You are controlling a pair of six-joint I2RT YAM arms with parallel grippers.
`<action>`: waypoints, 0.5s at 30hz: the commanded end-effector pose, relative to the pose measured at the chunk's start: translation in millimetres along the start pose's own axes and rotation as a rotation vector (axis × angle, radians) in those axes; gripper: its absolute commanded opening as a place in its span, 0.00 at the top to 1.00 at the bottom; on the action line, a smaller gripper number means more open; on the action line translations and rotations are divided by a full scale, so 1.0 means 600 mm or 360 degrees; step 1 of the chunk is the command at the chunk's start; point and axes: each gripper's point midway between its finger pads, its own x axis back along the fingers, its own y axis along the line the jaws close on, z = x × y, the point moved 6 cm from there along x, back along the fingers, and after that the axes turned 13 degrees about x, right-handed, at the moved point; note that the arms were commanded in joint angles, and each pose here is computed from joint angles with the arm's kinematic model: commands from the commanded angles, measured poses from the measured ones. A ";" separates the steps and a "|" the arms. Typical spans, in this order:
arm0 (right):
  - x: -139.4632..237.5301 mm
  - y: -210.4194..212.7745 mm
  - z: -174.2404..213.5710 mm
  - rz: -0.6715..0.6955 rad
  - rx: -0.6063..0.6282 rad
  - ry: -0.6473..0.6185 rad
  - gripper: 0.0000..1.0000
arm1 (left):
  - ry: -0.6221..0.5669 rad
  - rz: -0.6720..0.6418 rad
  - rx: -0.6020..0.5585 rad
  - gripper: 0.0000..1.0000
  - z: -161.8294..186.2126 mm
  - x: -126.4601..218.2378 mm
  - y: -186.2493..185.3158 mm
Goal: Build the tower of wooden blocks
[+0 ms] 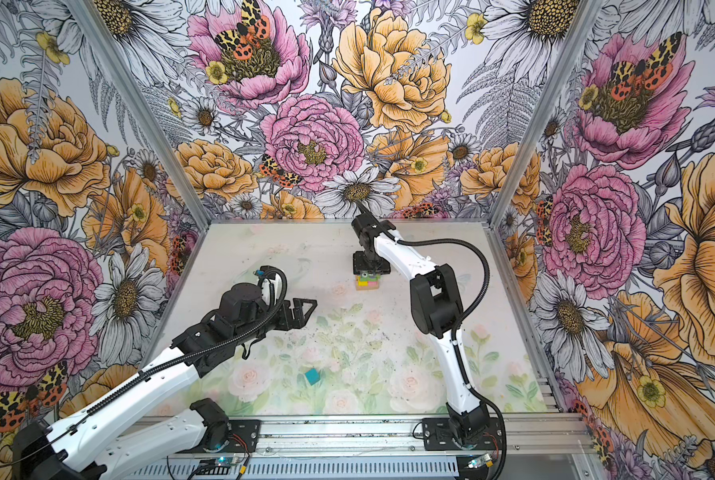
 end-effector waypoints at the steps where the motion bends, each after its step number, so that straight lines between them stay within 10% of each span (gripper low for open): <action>1: 0.002 0.009 -0.010 0.0010 0.0014 -0.0025 0.48 | 0.0009 0.0021 0.0003 0.01 -0.003 0.001 -0.002; 15: -0.003 0.016 -0.013 0.0011 0.0025 -0.0008 0.48 | 0.0014 0.0019 0.0013 0.01 -0.002 0.001 0.003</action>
